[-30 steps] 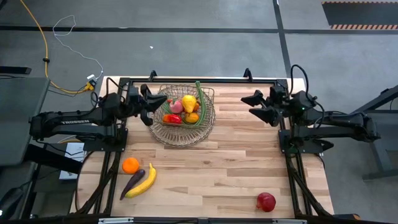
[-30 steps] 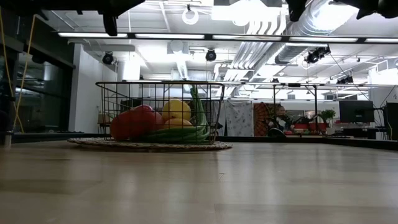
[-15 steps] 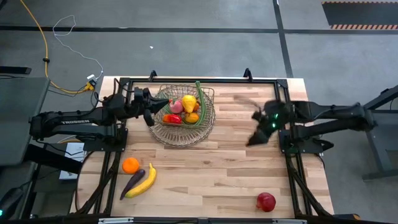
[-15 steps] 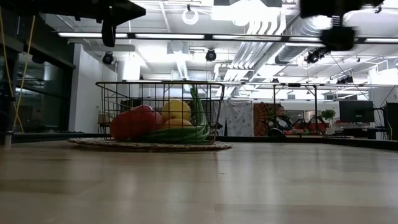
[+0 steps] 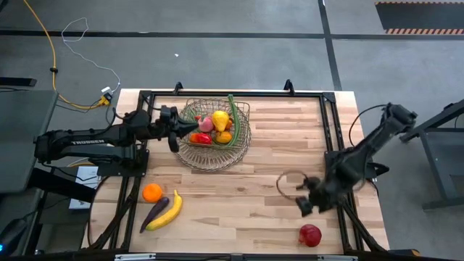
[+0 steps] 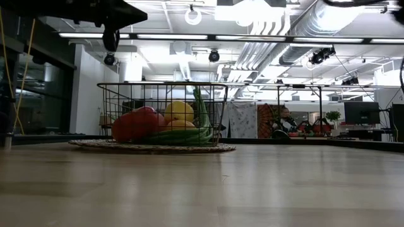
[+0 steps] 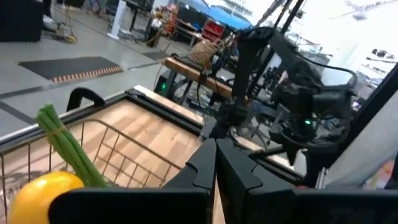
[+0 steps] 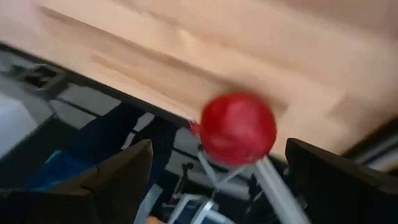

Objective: Build produce basket
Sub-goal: Put the pomegranate into the wire basket

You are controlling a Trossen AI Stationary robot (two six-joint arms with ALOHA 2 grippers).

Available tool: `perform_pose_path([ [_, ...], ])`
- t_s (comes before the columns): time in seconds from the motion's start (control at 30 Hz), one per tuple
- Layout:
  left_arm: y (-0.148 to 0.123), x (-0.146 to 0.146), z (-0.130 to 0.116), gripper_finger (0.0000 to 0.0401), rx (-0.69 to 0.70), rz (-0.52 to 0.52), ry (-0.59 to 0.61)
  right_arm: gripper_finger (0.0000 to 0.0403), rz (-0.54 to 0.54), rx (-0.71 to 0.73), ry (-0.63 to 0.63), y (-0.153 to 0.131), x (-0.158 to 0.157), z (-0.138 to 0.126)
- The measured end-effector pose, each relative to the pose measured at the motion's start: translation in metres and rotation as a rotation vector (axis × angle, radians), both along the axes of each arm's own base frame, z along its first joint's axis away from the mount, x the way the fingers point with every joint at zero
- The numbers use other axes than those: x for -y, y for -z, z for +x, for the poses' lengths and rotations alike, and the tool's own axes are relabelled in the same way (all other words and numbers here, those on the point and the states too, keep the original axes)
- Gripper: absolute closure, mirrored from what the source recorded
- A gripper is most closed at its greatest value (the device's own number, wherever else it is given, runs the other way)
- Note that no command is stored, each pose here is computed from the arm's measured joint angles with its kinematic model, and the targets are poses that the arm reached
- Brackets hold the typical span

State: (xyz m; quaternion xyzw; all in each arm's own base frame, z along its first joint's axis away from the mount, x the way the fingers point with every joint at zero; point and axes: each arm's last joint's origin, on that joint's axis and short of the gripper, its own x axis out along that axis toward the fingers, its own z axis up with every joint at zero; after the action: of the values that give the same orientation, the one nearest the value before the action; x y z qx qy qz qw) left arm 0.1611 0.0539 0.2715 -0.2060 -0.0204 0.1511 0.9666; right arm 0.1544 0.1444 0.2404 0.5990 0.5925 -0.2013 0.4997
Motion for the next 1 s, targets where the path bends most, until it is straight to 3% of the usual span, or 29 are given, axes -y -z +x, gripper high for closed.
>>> perform_pose_path([
  [0.13,0.001,0.001,0.000,0.0401,-0.010,-0.004,0.033,0.0045,0.051,-0.134,0.050,0.021,-0.035,0.002],
  [0.3,0.001,0.002,0.001,0.0401,-0.006,-0.004,0.062,0.0045,0.064,-0.262,0.023,0.045,-0.059,0.003],
  [1.0,-0.001,0.000,0.000,0.0401,0.005,0.002,-0.010,0.0045,-0.031,-0.308,-0.001,0.079,-0.070,0.013],
])
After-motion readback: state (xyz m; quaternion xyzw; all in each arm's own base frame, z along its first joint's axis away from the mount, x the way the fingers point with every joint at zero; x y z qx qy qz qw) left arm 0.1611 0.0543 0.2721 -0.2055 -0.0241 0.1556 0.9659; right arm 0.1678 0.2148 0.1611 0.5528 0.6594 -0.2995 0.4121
